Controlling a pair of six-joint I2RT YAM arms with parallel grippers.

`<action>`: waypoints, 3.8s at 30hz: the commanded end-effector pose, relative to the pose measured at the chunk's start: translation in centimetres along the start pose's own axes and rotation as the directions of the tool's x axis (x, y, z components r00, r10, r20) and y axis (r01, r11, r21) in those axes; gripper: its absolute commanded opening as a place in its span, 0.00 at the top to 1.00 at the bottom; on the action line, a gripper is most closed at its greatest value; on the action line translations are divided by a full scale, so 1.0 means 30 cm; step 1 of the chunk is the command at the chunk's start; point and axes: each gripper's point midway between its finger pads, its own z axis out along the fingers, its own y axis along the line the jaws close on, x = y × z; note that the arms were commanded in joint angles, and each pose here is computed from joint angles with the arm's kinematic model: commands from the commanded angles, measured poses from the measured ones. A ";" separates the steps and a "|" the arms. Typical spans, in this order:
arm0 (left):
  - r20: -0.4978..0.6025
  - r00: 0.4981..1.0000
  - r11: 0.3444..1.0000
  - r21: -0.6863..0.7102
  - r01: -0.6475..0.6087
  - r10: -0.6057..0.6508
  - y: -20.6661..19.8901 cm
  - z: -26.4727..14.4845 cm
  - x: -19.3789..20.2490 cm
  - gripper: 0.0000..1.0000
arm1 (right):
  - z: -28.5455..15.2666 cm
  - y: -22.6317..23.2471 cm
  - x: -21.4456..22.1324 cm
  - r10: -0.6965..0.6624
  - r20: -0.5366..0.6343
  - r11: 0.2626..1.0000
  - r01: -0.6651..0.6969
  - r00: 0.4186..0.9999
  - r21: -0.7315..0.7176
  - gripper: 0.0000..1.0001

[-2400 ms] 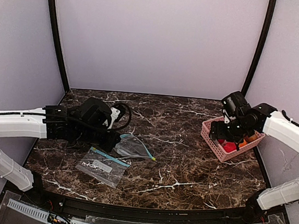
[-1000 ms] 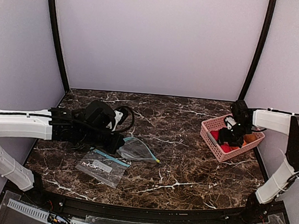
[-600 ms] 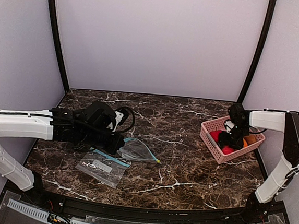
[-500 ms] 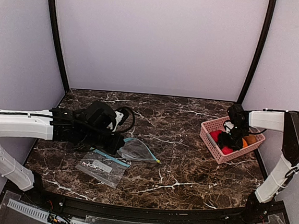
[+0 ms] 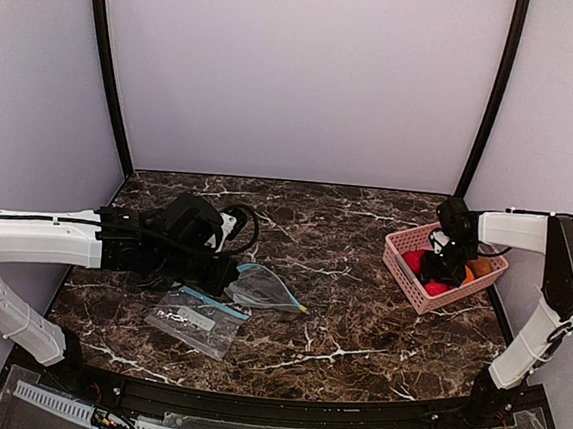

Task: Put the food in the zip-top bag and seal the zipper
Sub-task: Pick up the fake fruit from the bin, then place the fake fruit in the zipper food storage bag.

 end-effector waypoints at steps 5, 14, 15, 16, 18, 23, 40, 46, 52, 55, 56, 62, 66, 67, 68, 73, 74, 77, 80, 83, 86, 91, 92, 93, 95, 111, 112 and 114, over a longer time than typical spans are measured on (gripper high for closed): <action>0.005 1.000 1.000 -0.001 0.002 -0.002 0.000 -0.013 -0.012 0.99 | -0.162 -0.025 -0.067 0.017 0.121 0.999 -0.021 0.993 0.033 0.55; 0.018 0.999 0.998 0.049 0.028 -0.028 -0.035 -0.008 -0.032 0.99 | -0.332 -0.006 -0.119 0.025 0.232 1.000 -0.022 0.972 -0.015 0.57; 0.014 0.999 0.998 0.061 0.034 -0.035 -0.044 -0.005 -0.032 0.99 | -0.354 0.005 -0.121 0.028 0.243 0.999 -0.020 0.970 -0.033 0.57; 0.017 0.999 0.997 0.070 0.039 -0.041 -0.051 -0.004 -0.037 0.99 | -0.382 0.019 -0.122 0.027 0.258 0.999 -0.014 0.966 -0.051 0.58; 0.015 0.998 0.995 0.088 0.056 -0.058 -0.064 -0.003 -0.043 0.99 | -0.454 0.061 -0.125 0.029 0.305 0.995 0.002 0.952 -0.100 0.58; 0.004 0.995 0.989 0.115 0.096 -0.097 -0.089 0.013 -0.055 0.99 | -0.618 0.262 -0.084 0.014 0.404 0.948 0.117 0.915 -0.297 0.59; -0.043 0.984 0.969 0.172 0.178 -0.173 -0.136 0.059 -0.054 0.99 | -0.725 0.969 0.211 -0.093 0.519 0.674 0.437 0.850 -0.595 0.62; -0.070 0.979 0.958 0.202 0.201 -0.191 -0.152 0.055 -0.036 0.99 | -0.732 1.132 0.247 -0.130 0.586 0.648 0.516 0.800 -0.560 0.61; -0.087 0.977 0.954 0.213 0.210 -0.195 -0.160 0.064 -0.024 0.99 | -0.691 1.200 0.260 -0.173 0.613 0.672 0.548 0.771 -0.499 0.60; -0.089 0.976 0.952 0.220 0.214 -0.199 -0.164 0.066 -0.025 0.99 | -0.666 1.210 0.257 -0.191 0.616 0.692 0.550 0.764 -0.468 0.59; -0.087 0.976 0.951 0.222 0.213 -0.198 -0.166 0.066 -0.026 0.99 | -0.654 1.213 0.260 -0.199 0.614 0.695 0.552 0.764 -0.461 0.59; -0.091 0.974 0.947 0.234 0.222 -0.206 -0.171 0.073 -0.028 0.99 | -0.604 1.214 0.274 -0.231 0.598 0.708 0.554 0.768 -0.438 0.52; -0.100 0.973 0.944 0.240 0.228 -0.210 -0.175 0.079 -0.023 0.99 | -0.585 1.206 0.273 -0.241 0.589 0.722 0.548 0.771 -0.422 0.41; -0.101 0.973 0.944 0.240 0.228 -0.210 -0.175 0.080 -0.023 0.99 | -0.583 1.204 0.274 -0.244 0.588 0.724 0.548 0.771 -0.419 0.38; -0.103 0.972 0.944 0.239 0.228 -0.209 -0.176 0.081 -0.020 0.99 | -0.582 1.203 0.274 -0.244 0.588 0.725 0.548 0.771 -0.418 0.36; -0.105 0.970 0.942 0.238 0.237 -0.218 -0.169 0.083 -0.021 0.99 | -0.582 1.193 0.272 -0.249 0.587 0.731 0.548 0.770 -0.408 0.24; -0.107 0.970 0.942 0.237 0.238 -0.218 -0.168 0.084 -0.019 0.99 | -0.583 1.190 0.272 -0.250 0.587 0.732 0.547 0.770 -0.406 0.23; -0.106 0.970 0.941 0.239 0.240 -0.220 -0.166 0.081 -0.020 0.99 | -0.592 1.180 0.274 -0.251 0.584 0.734 0.545 0.772 -0.405 0.22; -0.100 0.969 0.939 0.241 0.244 -0.226 -0.163 0.078 -0.024 0.99 | -0.578 1.151 0.281 -0.267 0.566 0.753 0.535 0.780 -0.383 0.14; -0.089 0.969 0.938 0.245 0.244 -0.229 -0.161 0.074 -0.029 0.99 | -0.530 1.078 0.286 -0.261 0.509 0.817 0.468 0.820 -0.336 0.04; -0.086 0.969 0.937 0.251 0.244 -0.230 -0.161 0.074 -0.027 0.99 | -0.484 1.033 0.312 -0.282 0.436 0.839 0.440 0.855 -0.321 0.01; -0.084 0.969 0.933 0.263 0.247 -0.233 -0.166 0.077 -0.024 0.99 | -0.421 1.026 0.347 -0.297 0.334 0.857 0.404 0.895 -0.320 0.01; -0.084 0.969 0.933 0.265 0.246 -0.232 -0.166 0.077 -0.024 0.99 | -0.414 1.033 0.352 -0.301 0.320 0.857 0.402 0.898 -0.323 0.01; -0.085 0.969 0.932 0.266 0.246 -0.231 -0.167 0.077 -0.022 0.99 | -0.405 1.037 0.355 -0.303 0.309 0.860 0.399 0.901 -0.319 0.01; -0.083 0.969 0.931 0.267 0.247 -0.233 -0.166 0.077 -0.024 0.99 | -0.396 1.055 0.353 -0.307 0.297 0.860 0.397 0.904 -0.322 0.01; -0.038 0.971 0.936 0.261 0.238 -0.236 -0.151 0.046 -0.050 0.99 | -0.212 1.039 0.355 -0.336 0.176 0.920 0.362 0.925 -0.149 0.01; -0.033 0.971 0.938 0.255 0.236 -0.235 -0.147 0.042 -0.050 0.99 | -0.202 1.026 0.360 -0.339 0.169 0.923 0.362 0.926 -0.134 0.02; -0.025 0.972 0.942 0.243 0.233 -0.234 -0.138 0.038 -0.053 0.99 | -0.187 1.001 0.363 -0.338 0.157 0.929 0.356 0.928 -0.104 0.01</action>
